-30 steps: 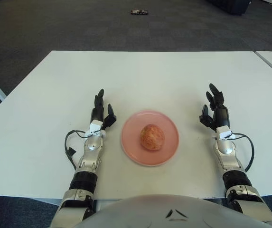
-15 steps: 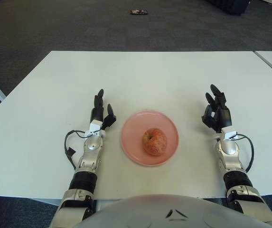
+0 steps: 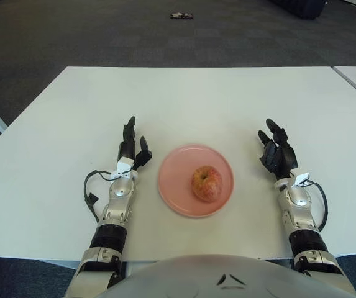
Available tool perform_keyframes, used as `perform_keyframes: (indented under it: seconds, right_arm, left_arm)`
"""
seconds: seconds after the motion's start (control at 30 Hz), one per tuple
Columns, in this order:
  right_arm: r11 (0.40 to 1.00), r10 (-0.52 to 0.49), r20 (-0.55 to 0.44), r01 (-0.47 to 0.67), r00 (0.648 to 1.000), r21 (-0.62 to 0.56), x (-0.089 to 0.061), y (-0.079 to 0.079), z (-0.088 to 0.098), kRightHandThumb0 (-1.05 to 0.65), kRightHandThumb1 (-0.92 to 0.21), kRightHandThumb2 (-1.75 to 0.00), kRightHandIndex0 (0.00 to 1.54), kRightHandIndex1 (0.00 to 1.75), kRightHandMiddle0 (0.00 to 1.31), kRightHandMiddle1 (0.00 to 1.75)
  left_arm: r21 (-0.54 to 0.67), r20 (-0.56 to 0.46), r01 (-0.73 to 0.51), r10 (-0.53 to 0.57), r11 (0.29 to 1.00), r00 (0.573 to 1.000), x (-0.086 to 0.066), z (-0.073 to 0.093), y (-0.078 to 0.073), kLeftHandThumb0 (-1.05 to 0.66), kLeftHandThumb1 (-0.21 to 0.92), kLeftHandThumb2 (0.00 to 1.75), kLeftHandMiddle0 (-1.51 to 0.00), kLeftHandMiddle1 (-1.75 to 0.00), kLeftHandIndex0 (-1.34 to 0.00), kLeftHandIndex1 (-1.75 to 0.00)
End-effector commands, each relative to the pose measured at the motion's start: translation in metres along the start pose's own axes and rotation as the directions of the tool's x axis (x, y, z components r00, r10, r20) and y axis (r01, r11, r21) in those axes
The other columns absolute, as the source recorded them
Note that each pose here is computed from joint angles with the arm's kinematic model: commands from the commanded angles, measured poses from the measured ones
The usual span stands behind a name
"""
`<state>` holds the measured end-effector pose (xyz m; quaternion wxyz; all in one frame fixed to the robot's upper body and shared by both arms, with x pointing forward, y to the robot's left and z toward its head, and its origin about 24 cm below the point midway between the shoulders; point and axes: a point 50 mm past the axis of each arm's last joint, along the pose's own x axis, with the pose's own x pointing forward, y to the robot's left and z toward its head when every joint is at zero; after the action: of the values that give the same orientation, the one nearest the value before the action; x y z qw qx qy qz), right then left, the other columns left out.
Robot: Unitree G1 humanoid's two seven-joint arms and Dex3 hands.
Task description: Put the apple into the plate.
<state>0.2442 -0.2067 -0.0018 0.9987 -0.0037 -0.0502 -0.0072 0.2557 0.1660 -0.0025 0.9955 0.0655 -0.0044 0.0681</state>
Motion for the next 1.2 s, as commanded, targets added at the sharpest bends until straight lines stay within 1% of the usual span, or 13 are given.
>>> perform_keyframes:
  seconds: [0.0,0.2,0.53,1.17]
  right_arm:
    - [0.998,0.006,-0.063,-0.002,0.998,0.06,-0.0069,0.0019,-0.0089,-0.8,-0.92,-0.98,0.2,0.03,0.0,0.48]
    - [0.996,0.02,-0.084,-0.013,0.996,0.083,-0.006,0.0009,-0.0089,-0.79,-0.92,-0.96,0.22,0.03,0.0,0.49]
    - [0.996,0.022,-0.106,-0.012,0.994,0.089,-0.0061,-0.0003,-0.0082,-0.77,-0.92,-0.92,0.23,0.03,0.0,0.48]
    - [0.996,0.026,-0.119,-0.016,0.993,0.083,-0.0058,-0.0007,-0.0064,-0.75,-0.92,-0.9,0.22,0.02,0.0,0.48]
  left_arm:
    - [0.013,-0.059,0.005,-0.004,1.0,0.998,-0.0051,-0.0112,0.0005,-0.8,0.92,0.99,-0.15,-0.01,0.0,-0.4]
    - [0.014,-0.061,0.006,-0.005,1.0,0.998,-0.0046,-0.0109,-0.0003,-0.8,0.92,0.99,-0.15,0.0,0.0,-0.4]
    - [0.018,-0.064,0.003,-0.002,1.0,0.998,-0.0046,-0.0109,-0.0012,-0.8,0.92,1.01,-0.14,0.0,0.0,-0.39]
    - [0.012,-0.071,0.014,-0.013,1.0,0.997,-0.0038,-0.0099,-0.0022,-0.82,0.92,0.99,-0.15,0.0,0.0,-0.4]
